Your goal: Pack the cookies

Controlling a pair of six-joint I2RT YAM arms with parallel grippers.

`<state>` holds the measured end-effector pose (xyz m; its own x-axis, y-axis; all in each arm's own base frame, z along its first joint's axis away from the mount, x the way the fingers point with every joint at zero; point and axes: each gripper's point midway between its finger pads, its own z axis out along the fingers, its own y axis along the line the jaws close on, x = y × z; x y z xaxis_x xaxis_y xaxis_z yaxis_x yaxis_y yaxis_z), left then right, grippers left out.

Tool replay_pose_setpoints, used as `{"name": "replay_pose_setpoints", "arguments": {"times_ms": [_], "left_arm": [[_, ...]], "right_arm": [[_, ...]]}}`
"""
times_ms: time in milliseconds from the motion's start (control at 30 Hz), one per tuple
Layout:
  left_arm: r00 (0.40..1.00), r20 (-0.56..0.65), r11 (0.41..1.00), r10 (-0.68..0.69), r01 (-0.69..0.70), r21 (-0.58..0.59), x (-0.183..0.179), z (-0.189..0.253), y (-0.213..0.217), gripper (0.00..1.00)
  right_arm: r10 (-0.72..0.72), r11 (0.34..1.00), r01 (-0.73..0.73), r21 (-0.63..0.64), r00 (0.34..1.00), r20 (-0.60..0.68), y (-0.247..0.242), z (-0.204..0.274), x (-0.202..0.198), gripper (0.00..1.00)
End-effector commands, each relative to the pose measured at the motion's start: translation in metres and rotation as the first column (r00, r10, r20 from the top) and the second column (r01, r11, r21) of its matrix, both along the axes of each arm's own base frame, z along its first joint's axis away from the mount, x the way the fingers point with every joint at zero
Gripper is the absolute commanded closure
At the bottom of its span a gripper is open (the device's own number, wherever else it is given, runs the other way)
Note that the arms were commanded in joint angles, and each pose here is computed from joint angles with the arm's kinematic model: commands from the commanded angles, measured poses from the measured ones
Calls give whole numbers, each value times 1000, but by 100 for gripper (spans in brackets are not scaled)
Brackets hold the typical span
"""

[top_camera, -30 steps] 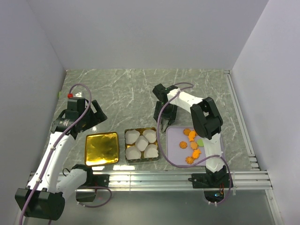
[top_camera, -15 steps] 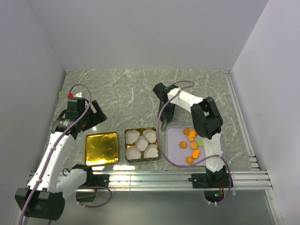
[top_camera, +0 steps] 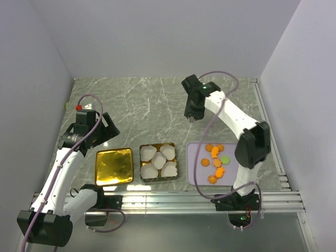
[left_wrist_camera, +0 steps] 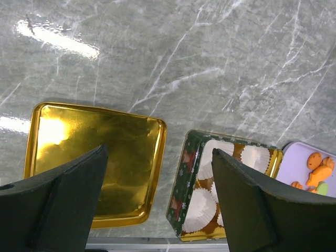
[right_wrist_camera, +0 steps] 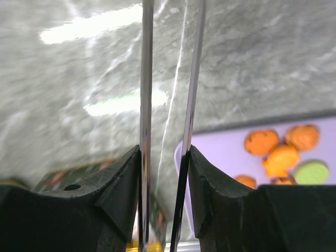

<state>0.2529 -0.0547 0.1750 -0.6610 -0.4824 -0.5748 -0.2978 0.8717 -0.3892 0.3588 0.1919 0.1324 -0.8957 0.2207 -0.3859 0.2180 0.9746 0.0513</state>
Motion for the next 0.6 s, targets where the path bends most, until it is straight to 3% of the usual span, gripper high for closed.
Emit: {"name": "replay_pose_setpoints", "arguments": {"times_ms": [0, 433, 567], "left_arm": [[999, 42, 1000, 20, -21, 14, 5, 7, 4, 14], [999, 42, 1000, 14, -14, 6, 5, 6, 2, 14], [999, 47, 1000, 10, -10, 3, 6, 5, 0, 14]], "right_arm": [[-13, 1000, 12, 15, 994, 109, -21, 59, -19, 55], [-5, 995, -17, 103, 978, 208, -64, 131, -106, 56], [0, 985, -29, 169, 986, 169, -72, 127, -147, 55]]}}
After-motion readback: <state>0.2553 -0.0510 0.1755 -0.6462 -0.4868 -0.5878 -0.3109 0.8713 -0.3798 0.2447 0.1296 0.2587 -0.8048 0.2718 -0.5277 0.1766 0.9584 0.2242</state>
